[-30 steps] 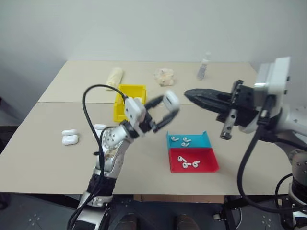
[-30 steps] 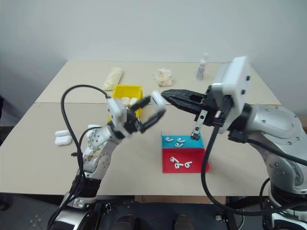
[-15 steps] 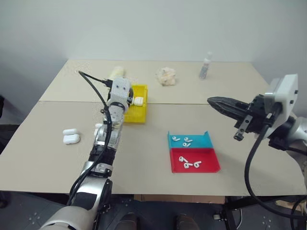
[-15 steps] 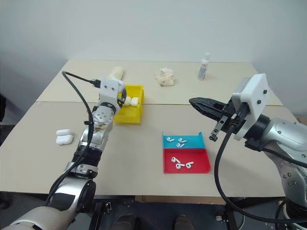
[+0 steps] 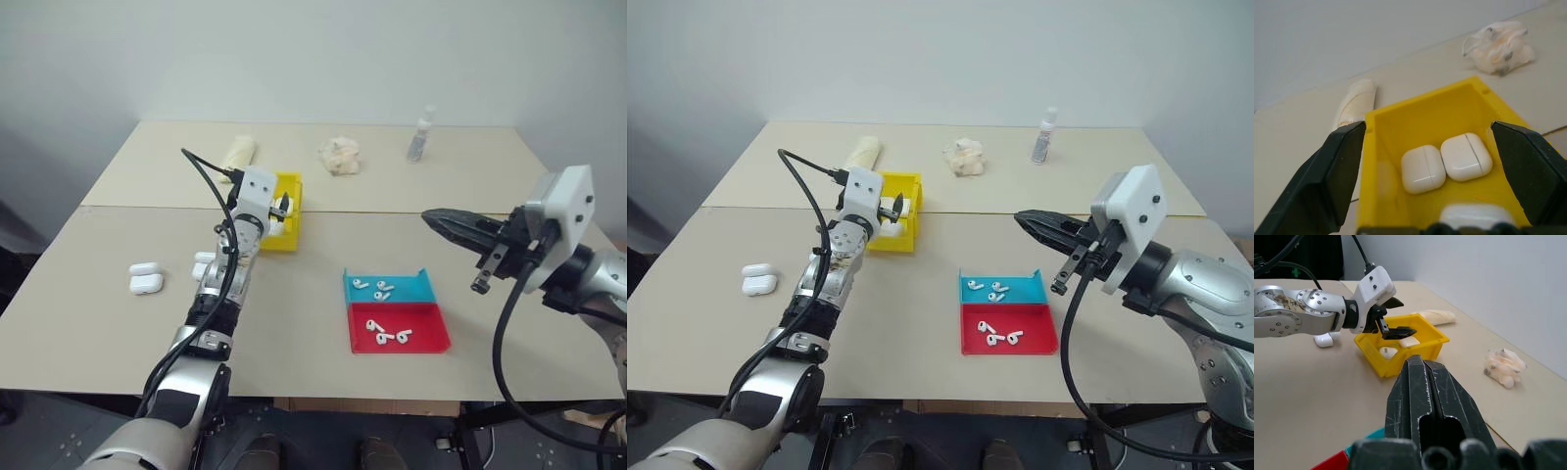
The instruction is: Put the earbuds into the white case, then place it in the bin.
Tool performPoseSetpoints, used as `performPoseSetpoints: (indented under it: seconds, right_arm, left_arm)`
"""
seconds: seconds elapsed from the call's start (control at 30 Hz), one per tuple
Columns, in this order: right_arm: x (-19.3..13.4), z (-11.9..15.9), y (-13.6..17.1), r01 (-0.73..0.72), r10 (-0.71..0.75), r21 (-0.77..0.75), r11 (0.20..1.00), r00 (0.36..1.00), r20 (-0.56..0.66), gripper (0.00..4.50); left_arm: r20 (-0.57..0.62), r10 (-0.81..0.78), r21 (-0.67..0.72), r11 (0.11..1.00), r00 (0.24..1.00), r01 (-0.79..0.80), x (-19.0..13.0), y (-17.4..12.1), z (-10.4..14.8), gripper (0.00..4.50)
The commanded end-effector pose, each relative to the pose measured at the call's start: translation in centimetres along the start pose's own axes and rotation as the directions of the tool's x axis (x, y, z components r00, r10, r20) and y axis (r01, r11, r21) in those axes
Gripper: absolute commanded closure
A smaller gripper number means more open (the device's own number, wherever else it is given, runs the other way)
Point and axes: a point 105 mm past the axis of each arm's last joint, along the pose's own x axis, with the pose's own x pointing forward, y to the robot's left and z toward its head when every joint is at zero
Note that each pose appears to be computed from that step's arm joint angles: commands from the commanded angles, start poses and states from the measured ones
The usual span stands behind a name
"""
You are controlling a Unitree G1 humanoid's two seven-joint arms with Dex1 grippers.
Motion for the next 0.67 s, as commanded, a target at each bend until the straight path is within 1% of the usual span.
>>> performPoseSetpoints:
  seconds: [0.03,0.13,0.17,0.23,0.3,0.37,0.4,0.5,0.6,0.67]
  right_arm:
    - [-1.0,0.8,0.1,-0.014,0.012,-0.076,0.997,1.0,-0.026,4.5]
    - [-2.4,-0.7,0.3,-0.094,0.077,-0.107,0.99,0.985,-0.154,4.5]
    - [-3.1,-1.2,0.4,-0.137,0.112,-0.115,0.984,0.973,-0.2,4.5]
    - [-4.7,-2.0,0.5,-0.221,0.176,-0.134,0.966,0.943,-0.282,4.5]
    - [-6.1,-2.6,0.3,-0.284,0.221,-0.143,0.948,0.912,-0.346,4.5]
    - [-7.2,-3.2,-0.2,-0.315,0.23,-0.165,0.935,0.889,-0.396,4.5]
    - [-7.7,-3.6,-0.5,-0.323,0.229,-0.164,0.932,0.877,-0.423,4.5]
    - [-8.8,-4.7,-1.0,-0.337,0.23,-0.146,0.93,0.845,-0.483,4.5]
    - [-9.2,-5.3,-0.9,-0.338,0.243,-0.125,0.933,0.845,-0.476,4.5]
    - [-9.1,-5.4,-0.8,-0.336,0.247,-0.119,0.934,0.85,-0.465,4.5]
  left_arm:
    - [0.164,-0.136,-0.177,0.97,0.977,0.165,-1.6,1.6,3.0,0.04]
    - [0.199,-0.289,-0.155,0.934,0.936,0.321,-3.7,2.0,3.2,0.04]
    - [0.203,-0.363,-0.111,0.914,0.909,0.389,-4.9,1.9,3.3,0.04]
    - [0.203,-0.539,-0.009,0.834,0.818,0.552,-8.0,1.7,3.4,0.04]
    - [0.16,-0.675,0.059,0.735,0.721,0.675,-11.1,1.7,3.2,0.04]
    - [0.101,-0.772,0.087,0.636,0.628,0.767,-13.7,2.3,3.0,0.04]
    - [0.075,-0.805,0.102,0.593,0.588,0.799,-14.7,2.6,3.0,0.04]
    - [0.006,-0.847,0.122,0.528,0.531,0.84,-16.1,3.5,2.8,0.04]
    - [-0.01,-0.859,0.086,0.509,0.512,0.857,-16.8,4.1,3.1,0.04]
    - [-0.027,-0.865,0.097,0.497,0.501,0.862,-17.1,4.1,3.1,0.04]
